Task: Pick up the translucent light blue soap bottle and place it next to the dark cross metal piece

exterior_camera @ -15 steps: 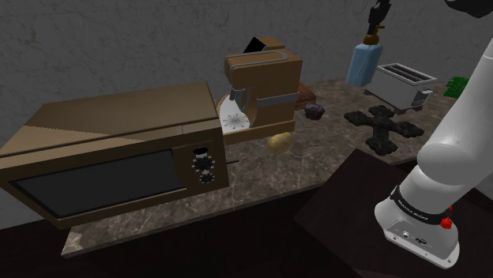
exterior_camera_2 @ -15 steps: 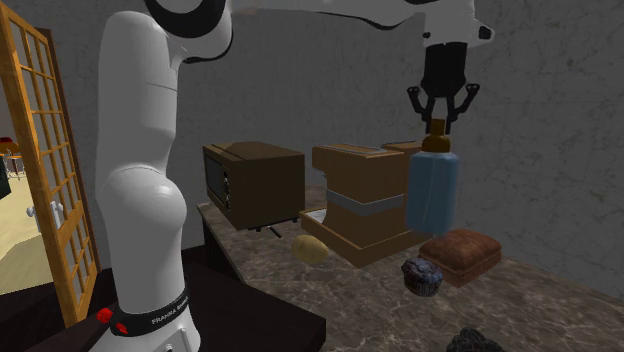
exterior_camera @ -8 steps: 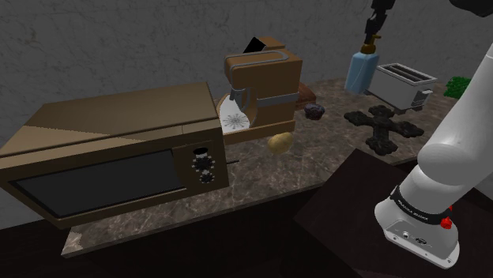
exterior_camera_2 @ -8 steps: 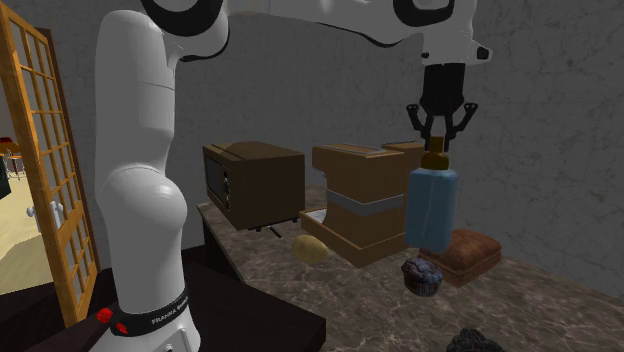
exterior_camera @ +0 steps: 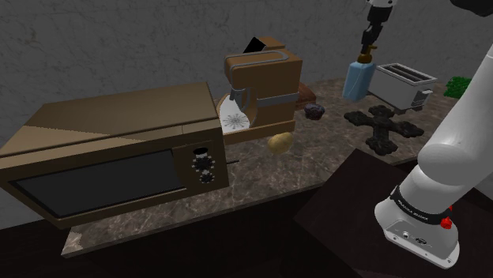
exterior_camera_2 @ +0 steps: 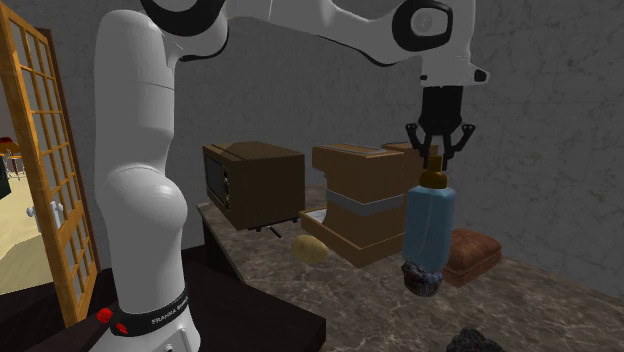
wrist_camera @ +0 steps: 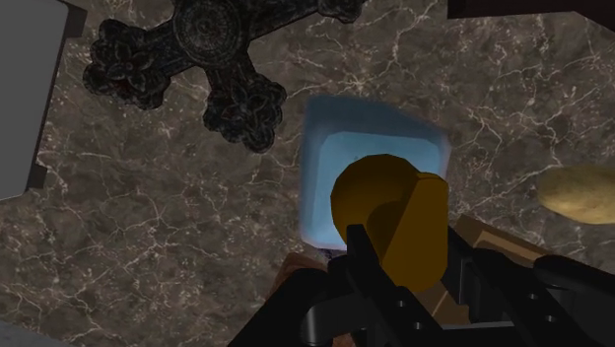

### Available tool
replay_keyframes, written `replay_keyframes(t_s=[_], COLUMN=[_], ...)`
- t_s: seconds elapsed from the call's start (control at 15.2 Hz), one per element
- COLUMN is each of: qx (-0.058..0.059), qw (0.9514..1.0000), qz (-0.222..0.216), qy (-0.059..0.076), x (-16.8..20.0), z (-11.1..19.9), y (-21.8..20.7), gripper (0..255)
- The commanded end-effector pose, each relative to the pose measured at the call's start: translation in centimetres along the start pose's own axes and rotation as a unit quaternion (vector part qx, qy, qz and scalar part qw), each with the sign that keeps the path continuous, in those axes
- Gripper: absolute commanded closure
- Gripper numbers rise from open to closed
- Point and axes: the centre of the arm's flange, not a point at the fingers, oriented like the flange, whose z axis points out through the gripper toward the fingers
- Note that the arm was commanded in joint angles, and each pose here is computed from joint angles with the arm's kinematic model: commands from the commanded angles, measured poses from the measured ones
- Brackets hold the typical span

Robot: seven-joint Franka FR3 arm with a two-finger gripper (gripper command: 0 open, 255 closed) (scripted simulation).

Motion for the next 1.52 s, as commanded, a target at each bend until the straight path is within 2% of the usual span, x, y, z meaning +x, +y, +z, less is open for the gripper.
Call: replay_keyframes(t_s=[0.0,1.45], qx=[0.0,0.0], qw=[1.0,1.0], qz=[0.0,0.0], qy=[0.0,0.0], x=[0.0,-0.1], z=[1.0,12.6], y=[-0.1,-0.2], gripper=[255,255])
